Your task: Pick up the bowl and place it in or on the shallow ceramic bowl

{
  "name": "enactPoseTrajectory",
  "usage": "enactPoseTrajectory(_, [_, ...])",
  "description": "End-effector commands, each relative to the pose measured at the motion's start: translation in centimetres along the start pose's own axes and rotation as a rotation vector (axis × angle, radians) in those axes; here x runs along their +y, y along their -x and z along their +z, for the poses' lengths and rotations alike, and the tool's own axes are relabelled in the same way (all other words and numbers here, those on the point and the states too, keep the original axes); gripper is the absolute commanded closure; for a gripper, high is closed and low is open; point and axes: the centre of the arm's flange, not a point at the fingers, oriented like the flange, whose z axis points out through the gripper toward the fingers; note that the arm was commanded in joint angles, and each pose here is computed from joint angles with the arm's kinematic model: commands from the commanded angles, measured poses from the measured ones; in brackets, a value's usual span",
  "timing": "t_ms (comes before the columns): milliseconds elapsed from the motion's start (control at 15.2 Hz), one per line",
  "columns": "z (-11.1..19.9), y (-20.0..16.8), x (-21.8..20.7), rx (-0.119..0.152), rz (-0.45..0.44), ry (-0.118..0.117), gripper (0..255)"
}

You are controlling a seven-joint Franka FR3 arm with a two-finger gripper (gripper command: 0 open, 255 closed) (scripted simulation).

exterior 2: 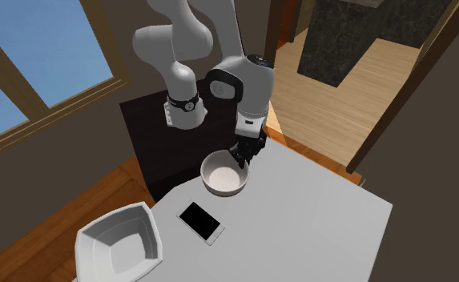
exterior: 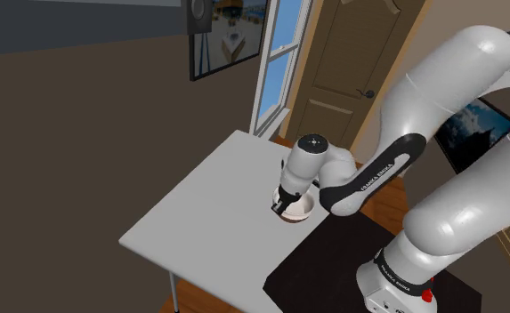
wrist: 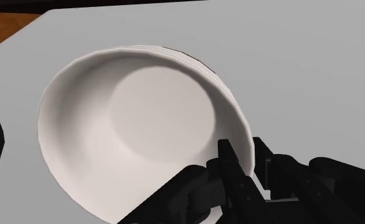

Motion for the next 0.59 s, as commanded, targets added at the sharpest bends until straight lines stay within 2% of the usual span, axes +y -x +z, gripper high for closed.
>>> enactPoseTrajectory(0, [-1.0,-0.1,0.2,-0.001,0.003,-0.003,255])
enactPoseTrajectory(528, [-5.1,-0.7,0.9,-0.001,0.003,-0.003,255])
